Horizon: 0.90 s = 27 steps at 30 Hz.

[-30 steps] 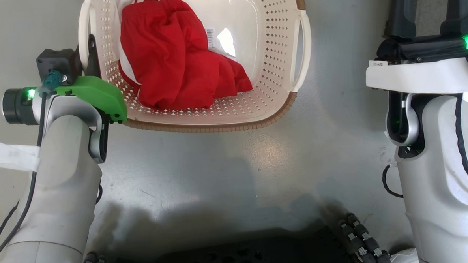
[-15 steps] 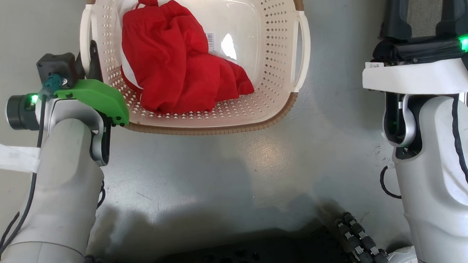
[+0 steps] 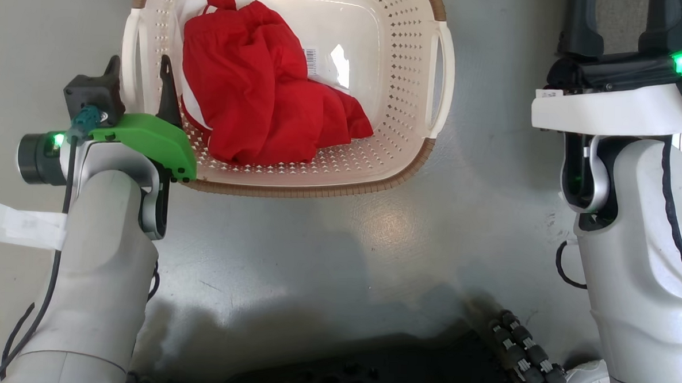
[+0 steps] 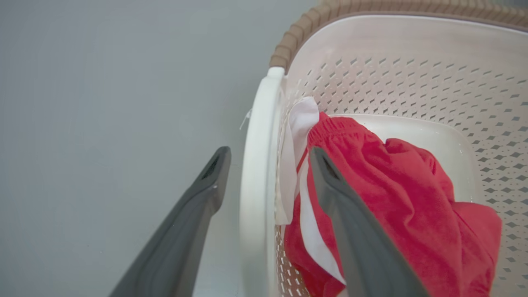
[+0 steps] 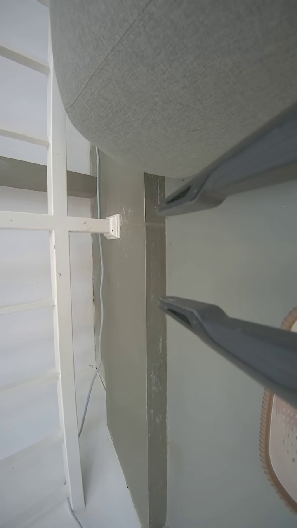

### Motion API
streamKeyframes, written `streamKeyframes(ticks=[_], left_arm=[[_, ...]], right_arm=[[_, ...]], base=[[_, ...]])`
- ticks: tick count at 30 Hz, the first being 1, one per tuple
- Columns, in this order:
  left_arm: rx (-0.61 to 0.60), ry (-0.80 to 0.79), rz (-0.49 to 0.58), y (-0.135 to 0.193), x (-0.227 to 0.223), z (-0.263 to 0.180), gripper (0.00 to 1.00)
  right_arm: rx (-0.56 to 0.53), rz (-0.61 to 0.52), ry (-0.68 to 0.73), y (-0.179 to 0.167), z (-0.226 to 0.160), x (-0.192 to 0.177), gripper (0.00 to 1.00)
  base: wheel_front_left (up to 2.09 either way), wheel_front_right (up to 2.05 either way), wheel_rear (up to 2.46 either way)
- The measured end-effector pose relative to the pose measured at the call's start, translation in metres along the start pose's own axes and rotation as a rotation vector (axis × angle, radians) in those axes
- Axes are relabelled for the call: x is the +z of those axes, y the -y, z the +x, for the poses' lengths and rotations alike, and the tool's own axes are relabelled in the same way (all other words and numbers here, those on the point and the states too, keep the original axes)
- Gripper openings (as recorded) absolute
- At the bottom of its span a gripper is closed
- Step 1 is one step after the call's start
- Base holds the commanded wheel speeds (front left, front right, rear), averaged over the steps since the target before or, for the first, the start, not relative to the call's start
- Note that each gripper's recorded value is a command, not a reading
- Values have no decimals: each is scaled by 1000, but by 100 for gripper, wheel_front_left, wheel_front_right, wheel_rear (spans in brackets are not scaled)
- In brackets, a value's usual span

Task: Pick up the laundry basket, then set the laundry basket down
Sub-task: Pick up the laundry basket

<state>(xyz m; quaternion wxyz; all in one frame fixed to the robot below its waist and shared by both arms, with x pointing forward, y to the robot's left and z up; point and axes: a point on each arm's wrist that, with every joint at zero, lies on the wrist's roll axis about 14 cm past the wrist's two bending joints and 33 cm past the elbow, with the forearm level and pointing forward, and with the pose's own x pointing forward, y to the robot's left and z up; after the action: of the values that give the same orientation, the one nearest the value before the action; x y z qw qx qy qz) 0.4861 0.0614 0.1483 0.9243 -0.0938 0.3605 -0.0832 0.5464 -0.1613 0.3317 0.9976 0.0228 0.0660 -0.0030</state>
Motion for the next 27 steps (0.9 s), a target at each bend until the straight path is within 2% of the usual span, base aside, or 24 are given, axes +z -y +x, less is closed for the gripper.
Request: streamKeyframes(ticks=[8,16,27], left_arm=[[7,92,9,-1,34,-1,100],[-19,249,34,9,92,-9,100],[-15,428,53,11,155,-49,100]], right_arm=[[-1,4,16,-1,1,9,100],[-6,14,38,-1,0,24,100],[-15,25,51,0,-18,48,100]], base=[[0,0,0],[0,0,0],[0,0,0]])
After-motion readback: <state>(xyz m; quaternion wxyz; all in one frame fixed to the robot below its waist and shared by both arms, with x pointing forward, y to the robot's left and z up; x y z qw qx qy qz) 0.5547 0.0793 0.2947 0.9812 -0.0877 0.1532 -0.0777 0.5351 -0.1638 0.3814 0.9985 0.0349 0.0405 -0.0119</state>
